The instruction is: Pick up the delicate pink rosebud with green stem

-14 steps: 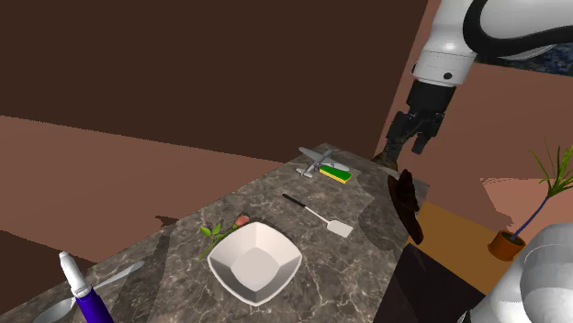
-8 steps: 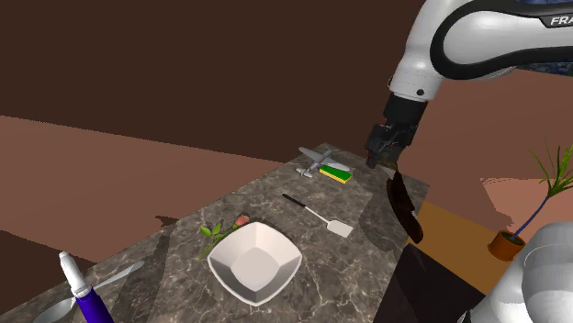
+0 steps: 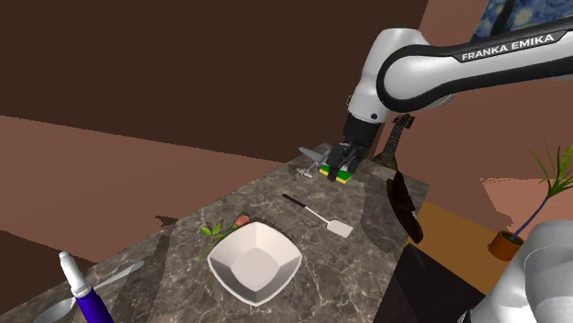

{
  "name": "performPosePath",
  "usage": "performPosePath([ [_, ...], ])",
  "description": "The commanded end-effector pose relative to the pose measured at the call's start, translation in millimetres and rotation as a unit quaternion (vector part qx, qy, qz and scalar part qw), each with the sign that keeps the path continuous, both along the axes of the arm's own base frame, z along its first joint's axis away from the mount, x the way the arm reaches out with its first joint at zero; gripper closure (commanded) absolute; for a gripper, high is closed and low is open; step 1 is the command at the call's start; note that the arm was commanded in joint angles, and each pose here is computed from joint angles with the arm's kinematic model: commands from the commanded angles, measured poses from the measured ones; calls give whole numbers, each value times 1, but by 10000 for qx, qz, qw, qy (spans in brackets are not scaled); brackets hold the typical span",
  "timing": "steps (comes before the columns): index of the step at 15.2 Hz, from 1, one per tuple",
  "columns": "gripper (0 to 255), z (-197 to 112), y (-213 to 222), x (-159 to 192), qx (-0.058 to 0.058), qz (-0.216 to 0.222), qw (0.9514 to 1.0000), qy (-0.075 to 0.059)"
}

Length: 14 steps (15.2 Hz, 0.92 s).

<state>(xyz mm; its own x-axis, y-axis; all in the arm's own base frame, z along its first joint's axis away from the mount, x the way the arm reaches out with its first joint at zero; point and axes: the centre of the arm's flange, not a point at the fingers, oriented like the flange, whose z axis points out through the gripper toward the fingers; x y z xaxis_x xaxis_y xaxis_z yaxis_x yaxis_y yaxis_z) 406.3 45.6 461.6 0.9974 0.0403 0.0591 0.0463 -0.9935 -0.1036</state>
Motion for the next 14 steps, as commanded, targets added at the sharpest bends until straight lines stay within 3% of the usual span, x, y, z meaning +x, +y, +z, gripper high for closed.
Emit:
performPosePath([
  [1,0,-19,11,14,61,170,9998,-81],
  [7,0,-63,51,57,243,676,9970,-287],
  [14,0,-111,104,105,453,1263,9896,-527],
])
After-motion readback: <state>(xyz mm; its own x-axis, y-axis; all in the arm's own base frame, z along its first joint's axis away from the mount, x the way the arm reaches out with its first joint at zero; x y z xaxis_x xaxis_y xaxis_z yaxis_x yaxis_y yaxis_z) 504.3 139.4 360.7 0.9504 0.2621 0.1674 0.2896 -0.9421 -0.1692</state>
